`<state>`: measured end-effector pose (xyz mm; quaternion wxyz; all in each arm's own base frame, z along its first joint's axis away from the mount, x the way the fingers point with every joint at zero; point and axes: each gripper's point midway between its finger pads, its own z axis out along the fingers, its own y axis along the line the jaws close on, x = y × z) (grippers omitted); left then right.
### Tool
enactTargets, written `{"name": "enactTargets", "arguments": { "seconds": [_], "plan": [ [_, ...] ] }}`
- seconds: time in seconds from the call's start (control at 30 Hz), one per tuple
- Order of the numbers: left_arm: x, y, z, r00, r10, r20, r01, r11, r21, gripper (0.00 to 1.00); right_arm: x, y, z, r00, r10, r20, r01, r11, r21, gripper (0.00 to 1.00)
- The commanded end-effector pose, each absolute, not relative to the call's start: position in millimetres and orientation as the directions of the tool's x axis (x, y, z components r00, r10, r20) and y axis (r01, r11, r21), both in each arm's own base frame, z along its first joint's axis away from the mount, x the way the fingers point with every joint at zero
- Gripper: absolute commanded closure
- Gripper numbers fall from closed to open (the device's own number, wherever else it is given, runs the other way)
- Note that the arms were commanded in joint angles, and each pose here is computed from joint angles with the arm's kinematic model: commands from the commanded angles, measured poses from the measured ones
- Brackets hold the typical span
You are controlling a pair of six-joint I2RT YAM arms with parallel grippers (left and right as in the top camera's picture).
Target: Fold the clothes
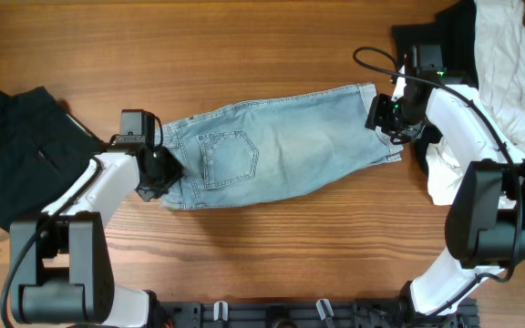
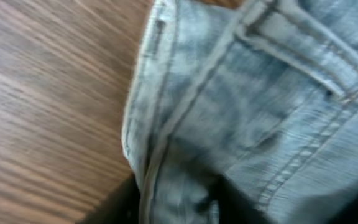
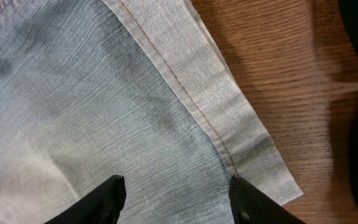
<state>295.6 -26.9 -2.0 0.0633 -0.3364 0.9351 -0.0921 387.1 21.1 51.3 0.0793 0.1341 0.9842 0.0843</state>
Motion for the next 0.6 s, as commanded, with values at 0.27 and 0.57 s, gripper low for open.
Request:
{"name": "enactTargets", "arguments": {
  "seconds": [0.27, 0.57],
  "plan": [
    [337, -24, 109, -0.879, -0.473, -0.059, -0.454, 0.868, -0.199, 0.96, 361, 132, 70, -0.983, -0.111, -0.149, -0.169, 0.869, 0.464, 0.87],
    [361, -34, 183, -0.879, -0.447, -0.169, -0.380, 0.868, -0.319, 0.96, 288, 293, 27, -0.910, -0.406, -0.086, -0.381, 0.735, 0.561, 0.85]
  ]
}}
